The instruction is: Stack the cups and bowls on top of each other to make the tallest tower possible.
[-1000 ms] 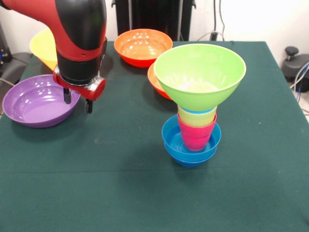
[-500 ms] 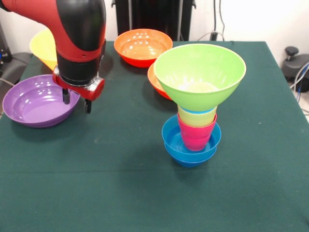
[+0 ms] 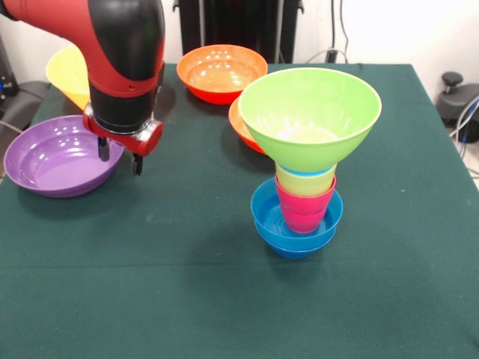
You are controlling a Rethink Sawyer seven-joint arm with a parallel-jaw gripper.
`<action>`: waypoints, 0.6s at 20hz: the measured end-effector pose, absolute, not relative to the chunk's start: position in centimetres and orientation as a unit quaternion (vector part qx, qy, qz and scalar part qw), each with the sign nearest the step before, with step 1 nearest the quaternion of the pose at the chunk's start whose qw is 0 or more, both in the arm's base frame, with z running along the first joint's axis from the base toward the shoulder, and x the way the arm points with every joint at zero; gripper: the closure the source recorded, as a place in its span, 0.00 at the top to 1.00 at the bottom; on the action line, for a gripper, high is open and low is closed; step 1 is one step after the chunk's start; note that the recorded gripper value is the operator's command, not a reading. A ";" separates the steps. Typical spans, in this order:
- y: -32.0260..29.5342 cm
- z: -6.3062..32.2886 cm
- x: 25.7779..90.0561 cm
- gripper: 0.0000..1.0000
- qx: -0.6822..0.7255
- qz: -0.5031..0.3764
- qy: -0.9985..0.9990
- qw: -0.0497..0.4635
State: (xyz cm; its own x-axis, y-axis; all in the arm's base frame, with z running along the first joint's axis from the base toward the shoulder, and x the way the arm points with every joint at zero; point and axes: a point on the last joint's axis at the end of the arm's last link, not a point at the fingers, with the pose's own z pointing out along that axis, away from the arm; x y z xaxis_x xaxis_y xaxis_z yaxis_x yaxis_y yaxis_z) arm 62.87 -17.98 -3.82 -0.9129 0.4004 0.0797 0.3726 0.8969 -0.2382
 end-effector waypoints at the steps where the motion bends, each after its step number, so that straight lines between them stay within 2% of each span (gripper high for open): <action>1: -18.0 -3.9 62.9 1.00 -0.199 0.109 -0.972 0.064; 12: -18.1 -4.0 62.7 1.00 -0.201 0.108 -0.972 0.065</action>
